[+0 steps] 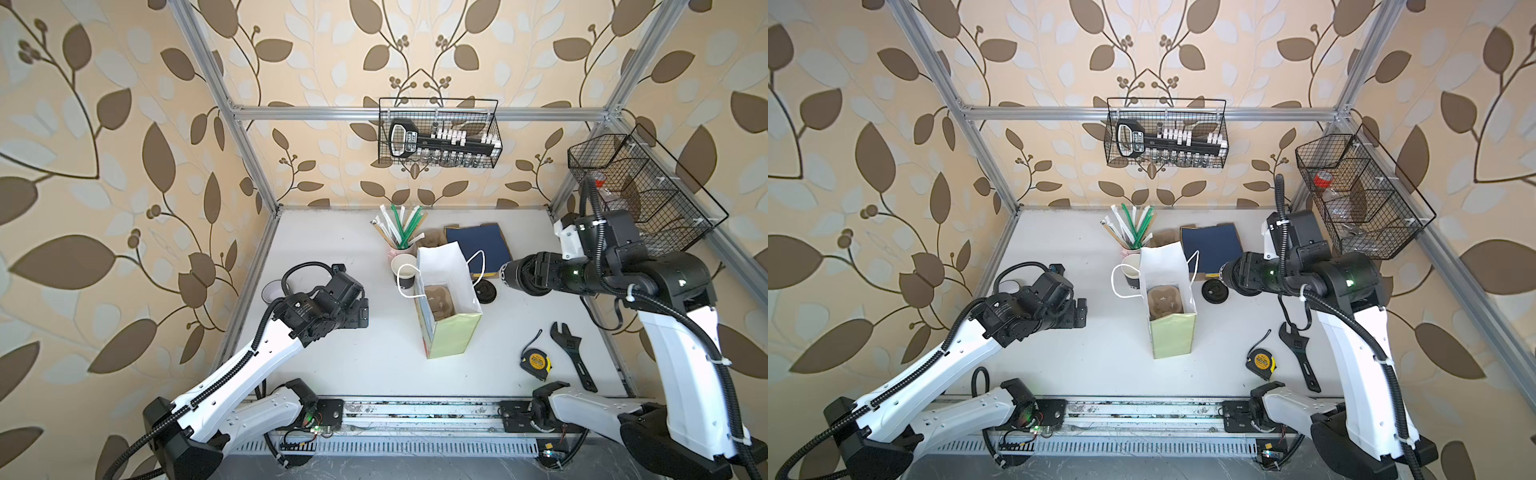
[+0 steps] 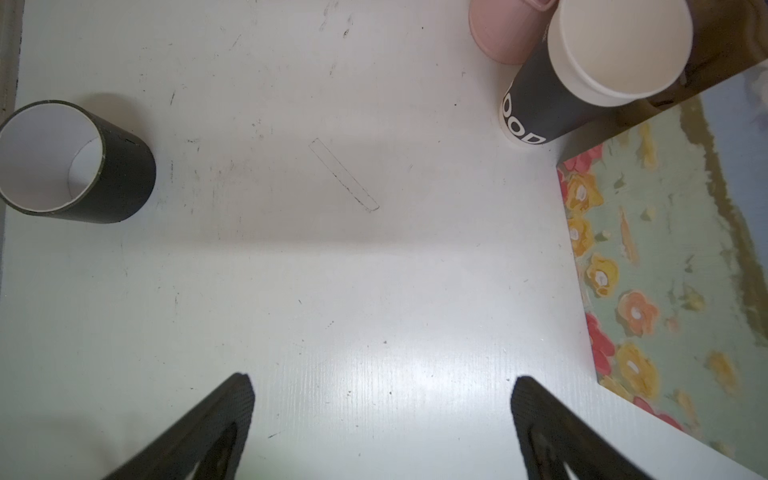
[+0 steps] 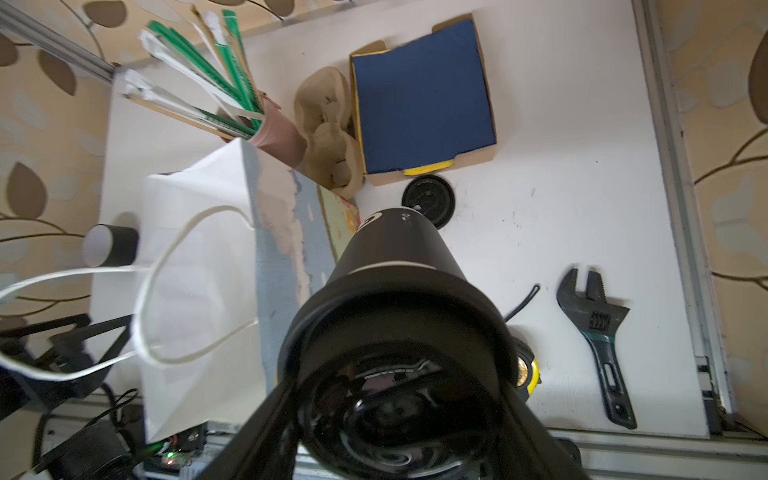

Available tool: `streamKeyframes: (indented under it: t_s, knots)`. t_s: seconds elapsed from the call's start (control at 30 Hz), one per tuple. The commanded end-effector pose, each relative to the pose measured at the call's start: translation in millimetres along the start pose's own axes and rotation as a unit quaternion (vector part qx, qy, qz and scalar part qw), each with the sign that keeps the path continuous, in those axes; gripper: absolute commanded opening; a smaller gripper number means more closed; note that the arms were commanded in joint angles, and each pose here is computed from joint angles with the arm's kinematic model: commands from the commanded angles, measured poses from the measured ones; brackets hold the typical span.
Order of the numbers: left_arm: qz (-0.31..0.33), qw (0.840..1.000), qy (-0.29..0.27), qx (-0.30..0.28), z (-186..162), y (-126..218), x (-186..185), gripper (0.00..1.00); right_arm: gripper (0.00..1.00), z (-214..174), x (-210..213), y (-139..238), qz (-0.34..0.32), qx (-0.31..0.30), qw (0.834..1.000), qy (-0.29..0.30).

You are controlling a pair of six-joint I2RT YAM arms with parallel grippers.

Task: Pack the takeout coffee
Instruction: 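Carry the black tumbler over the white paper bag with right gripper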

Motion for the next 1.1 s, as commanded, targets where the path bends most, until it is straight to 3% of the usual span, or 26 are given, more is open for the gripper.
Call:
streamKeyframes:
  t_s: [0.0, 0.1, 0.23, 0.4, 0.73, 0.87, 1.07]
  knots:
    - [0.004, 1.000, -0.004, -0.006, 5, 3, 2, 0.99, 0.00, 2, 14, 22, 0.045, -0.009, 0.999, -0.002]
    - [0.005, 1.000, -0.004, -0.005, 5, 2, 2, 0.99, 0.00, 13, 18, 44, 0.063, -0.049, 0.997, -0.007]
    - [0.006, 1.000, -0.003, -0.005, 5, 2, 3, 0.99, 0.00, 13, 34, 49, 0.106, -0.041, 0.993, -0.011]
    - [0.006, 1.000, -0.001, -0.003, 5, 1, 3, 0.99, 0.00, 24, 45, 75, 0.127, -0.087, 0.988, -0.002]
    - [0.010, 0.999, 0.005, 0.032, -4, -13, -2, 0.99, 0.00, 16, 97, 76, 0.178, -0.094, 0.978, 0.060]
    - [0.013, 0.999, 0.003, 0.042, -6, -16, -3, 0.99, 0.00, 20, 100, 80, 0.145, -0.112, 0.981, 0.064]
    - [0.017, 0.998, 0.001, 0.054, -8, -19, -4, 0.99, 0.00, 5, 117, 44, 0.103, -0.059, 0.989, 0.088]
Point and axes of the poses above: each gripper's point midway between its finger pads, its own y axis back along the fingers, its own x axis along the line the jaws close on, z = x × y, the point moved 2 cm from there along y, back along the fingers, and after that the axes turned 4 degrees about y, right-handed, at the moved point
